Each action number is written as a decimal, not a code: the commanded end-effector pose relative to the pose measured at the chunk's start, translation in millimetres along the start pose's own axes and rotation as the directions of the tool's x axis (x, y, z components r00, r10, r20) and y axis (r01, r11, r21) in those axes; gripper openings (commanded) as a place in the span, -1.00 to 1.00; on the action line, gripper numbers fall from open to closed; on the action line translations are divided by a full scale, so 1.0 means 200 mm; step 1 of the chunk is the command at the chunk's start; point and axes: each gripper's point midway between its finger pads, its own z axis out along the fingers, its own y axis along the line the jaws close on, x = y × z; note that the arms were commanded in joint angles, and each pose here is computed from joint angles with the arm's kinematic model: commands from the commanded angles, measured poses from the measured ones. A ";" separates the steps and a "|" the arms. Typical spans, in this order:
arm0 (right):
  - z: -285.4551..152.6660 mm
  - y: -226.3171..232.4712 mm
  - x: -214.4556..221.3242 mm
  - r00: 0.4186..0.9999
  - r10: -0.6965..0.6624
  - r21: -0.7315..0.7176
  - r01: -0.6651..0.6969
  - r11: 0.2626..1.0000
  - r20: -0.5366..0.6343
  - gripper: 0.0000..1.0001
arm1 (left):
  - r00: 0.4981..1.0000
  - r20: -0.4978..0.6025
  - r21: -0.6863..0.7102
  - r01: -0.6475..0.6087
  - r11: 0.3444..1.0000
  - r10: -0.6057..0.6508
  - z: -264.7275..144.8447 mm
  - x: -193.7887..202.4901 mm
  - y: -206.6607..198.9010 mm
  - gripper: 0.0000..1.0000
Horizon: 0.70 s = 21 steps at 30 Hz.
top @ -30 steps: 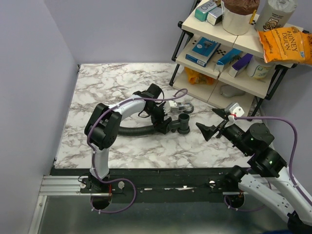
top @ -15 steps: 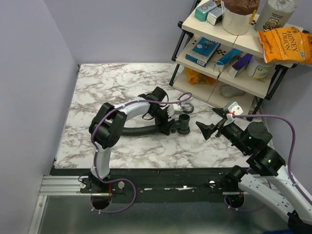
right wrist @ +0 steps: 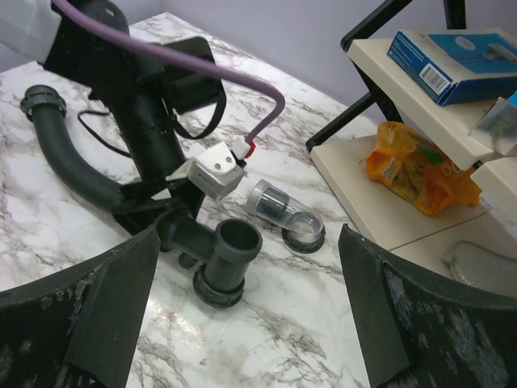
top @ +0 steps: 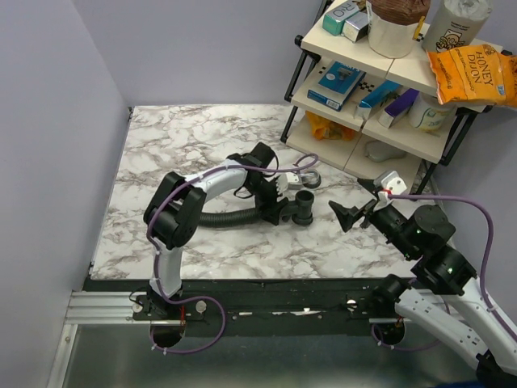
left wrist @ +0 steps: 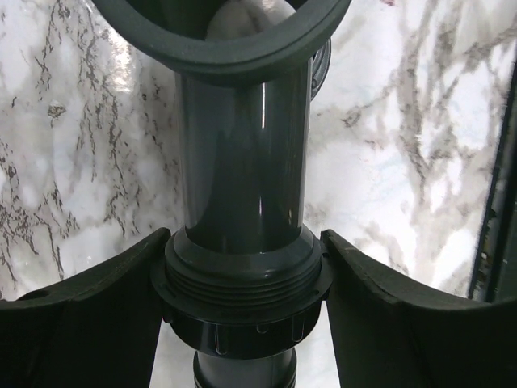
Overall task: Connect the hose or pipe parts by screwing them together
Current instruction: Pick up the pipeline from the center of the board.
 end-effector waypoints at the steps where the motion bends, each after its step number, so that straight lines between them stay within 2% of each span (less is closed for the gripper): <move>1: 0.00 0.00 -0.04 0.997 -0.076 -0.018 0.077 0.997 0.006 1.00 | 0.982 0.113 -0.006 -0.153 0.988 0.152 -0.28 -0.32 -0.14 -0.87; 2: -0.01 0.00 -0.07 0.996 -0.085 -0.023 0.085 0.996 0.020 1.00 | 0.965 0.161 -0.042 -0.202 0.978 0.206 -0.40 -0.44 -0.17 -0.89; 4: -0.02 -0.01 -0.14 0.994 -0.100 -0.029 0.101 0.994 0.049 1.00 | 0.951 0.193 -0.045 -0.237 0.971 0.241 -0.50 -0.52 -0.25 -0.95; 5: -0.02 0.01 -0.17 0.992 -0.105 -0.050 0.108 0.993 0.064 1.00 | 0.927 0.240 -0.063 -0.283 0.957 0.289 -0.60 -0.61 -0.32 -0.98; 8: -0.06 0.06 -0.29 0.986 -0.100 -0.121 0.117 0.986 0.134 1.00 | 0.890 0.301 -0.076 -0.335 0.939 0.342 -0.76 -0.69 -0.48 -1.00; 16: -0.19 0.22 -0.61 0.950 -0.087 -0.310 0.183 0.933 0.300 1.00 | 0.828 0.358 -0.110 -0.422 0.900 0.432 -0.92 -0.65 -0.77 -1.00; 21: -0.24 0.34 -0.70 0.941 -0.082 -0.452 0.234 0.861 0.329 1.00 | 0.834 0.336 -0.138 -0.417 0.898 0.439 -0.89 -0.59 -0.80 -1.00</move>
